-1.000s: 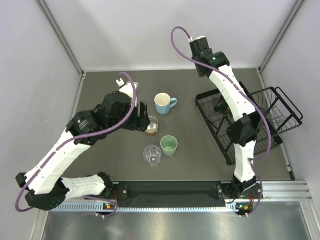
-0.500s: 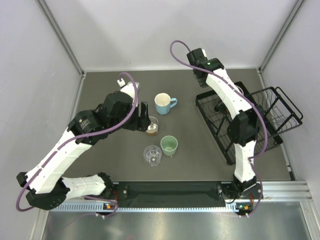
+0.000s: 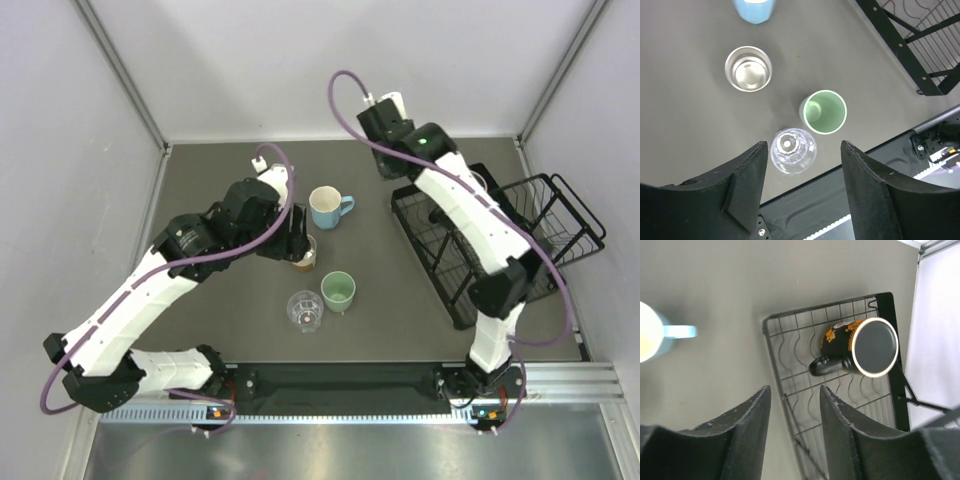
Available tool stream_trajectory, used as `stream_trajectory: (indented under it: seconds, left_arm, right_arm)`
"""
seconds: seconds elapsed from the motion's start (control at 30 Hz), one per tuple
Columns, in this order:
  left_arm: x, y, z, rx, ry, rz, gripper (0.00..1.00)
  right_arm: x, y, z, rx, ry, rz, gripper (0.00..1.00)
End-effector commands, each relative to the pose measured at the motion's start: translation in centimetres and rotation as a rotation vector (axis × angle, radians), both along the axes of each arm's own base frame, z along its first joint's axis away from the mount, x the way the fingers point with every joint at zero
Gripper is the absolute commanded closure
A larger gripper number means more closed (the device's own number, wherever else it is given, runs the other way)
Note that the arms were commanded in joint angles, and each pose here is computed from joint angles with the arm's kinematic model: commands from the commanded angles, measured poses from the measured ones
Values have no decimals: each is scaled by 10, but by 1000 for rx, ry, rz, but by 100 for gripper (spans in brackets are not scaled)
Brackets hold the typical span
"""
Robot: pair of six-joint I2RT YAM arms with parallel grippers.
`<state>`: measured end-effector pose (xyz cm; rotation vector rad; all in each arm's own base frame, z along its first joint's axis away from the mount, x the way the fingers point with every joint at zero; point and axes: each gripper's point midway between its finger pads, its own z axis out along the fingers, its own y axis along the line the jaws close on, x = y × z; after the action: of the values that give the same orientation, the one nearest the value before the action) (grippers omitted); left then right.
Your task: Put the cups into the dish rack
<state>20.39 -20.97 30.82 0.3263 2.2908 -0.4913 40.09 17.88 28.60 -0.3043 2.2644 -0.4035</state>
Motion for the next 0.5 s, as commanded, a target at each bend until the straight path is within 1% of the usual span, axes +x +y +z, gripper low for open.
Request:
stream_trajectory:
  seconds: [0.0, 0.13, 0.2, 0.3, 0.4, 0.47]
  left_arm:
    - [9, -21, 11, -79, -23, -24, 35]
    - [24, -22, 4, -53, -14, 52, 34]
    - [37, -23, 1, -23, -7, 98, 33]
    - [60, -27, -1, -27, 28, 189, 33]
    - [79, -39, -5, -69, 86, 253, 35]
    - [90, -49, -17, -122, 161, 290, 38]
  right_arm:
    - [-38, -15, 53, 175, -84, -33, 55]
    - [-71, -2, 65, 299, -46, 52, 45]
    - [-88, -1, 72, 354, -31, 80, 43]
    - [-107, -3, 86, 426, -40, 117, 41]
    - [-122, -10, 100, 466, -72, 147, 40]
    - [-131, -16, 107, 472, -92, 176, 39]
